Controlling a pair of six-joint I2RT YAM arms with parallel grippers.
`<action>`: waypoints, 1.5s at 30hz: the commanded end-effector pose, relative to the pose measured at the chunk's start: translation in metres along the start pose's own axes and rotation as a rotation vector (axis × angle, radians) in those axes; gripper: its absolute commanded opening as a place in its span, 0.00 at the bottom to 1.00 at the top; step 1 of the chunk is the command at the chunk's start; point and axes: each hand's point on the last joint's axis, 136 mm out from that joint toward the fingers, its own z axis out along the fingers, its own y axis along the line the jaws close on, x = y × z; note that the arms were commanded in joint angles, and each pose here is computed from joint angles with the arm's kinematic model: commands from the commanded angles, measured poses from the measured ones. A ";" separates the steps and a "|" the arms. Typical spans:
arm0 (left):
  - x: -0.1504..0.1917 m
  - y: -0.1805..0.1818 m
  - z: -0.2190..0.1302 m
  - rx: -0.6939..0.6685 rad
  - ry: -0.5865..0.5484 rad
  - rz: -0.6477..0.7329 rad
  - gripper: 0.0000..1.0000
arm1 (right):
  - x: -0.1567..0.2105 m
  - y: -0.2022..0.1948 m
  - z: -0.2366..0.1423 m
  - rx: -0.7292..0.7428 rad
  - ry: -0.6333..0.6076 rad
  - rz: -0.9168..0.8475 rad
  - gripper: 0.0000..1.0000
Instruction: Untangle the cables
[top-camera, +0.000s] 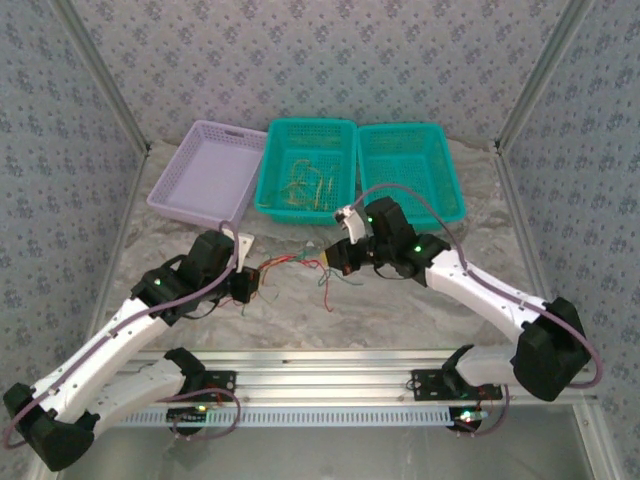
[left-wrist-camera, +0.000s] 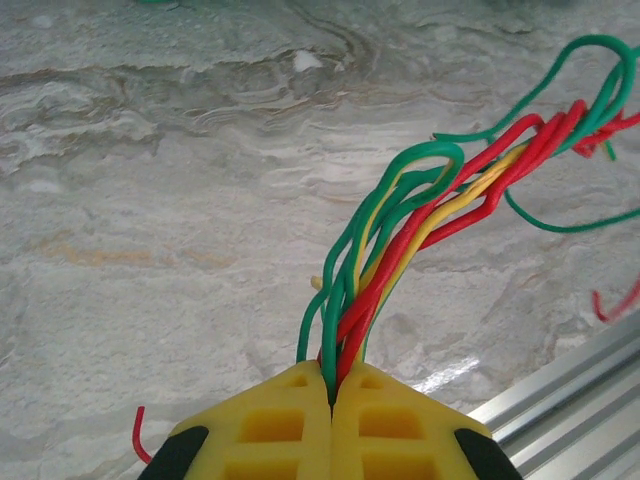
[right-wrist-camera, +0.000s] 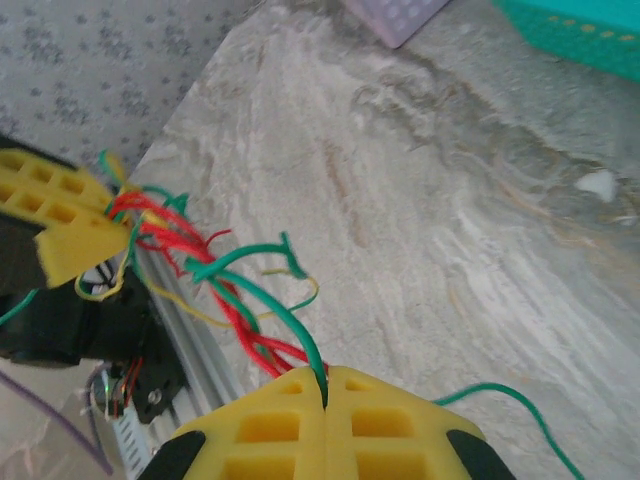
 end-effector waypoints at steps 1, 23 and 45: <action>0.003 0.004 -0.005 -0.016 0.002 0.002 0.00 | -0.018 -0.045 -0.039 0.185 -0.131 0.109 0.00; 0.001 -0.007 -0.005 0.039 0.008 -0.033 0.00 | -0.042 -0.017 -0.091 0.052 -0.245 0.082 0.15; -0.003 -0.003 -0.002 0.083 -0.120 -0.367 0.00 | 0.023 0.047 -0.012 -0.074 0.046 -0.094 0.42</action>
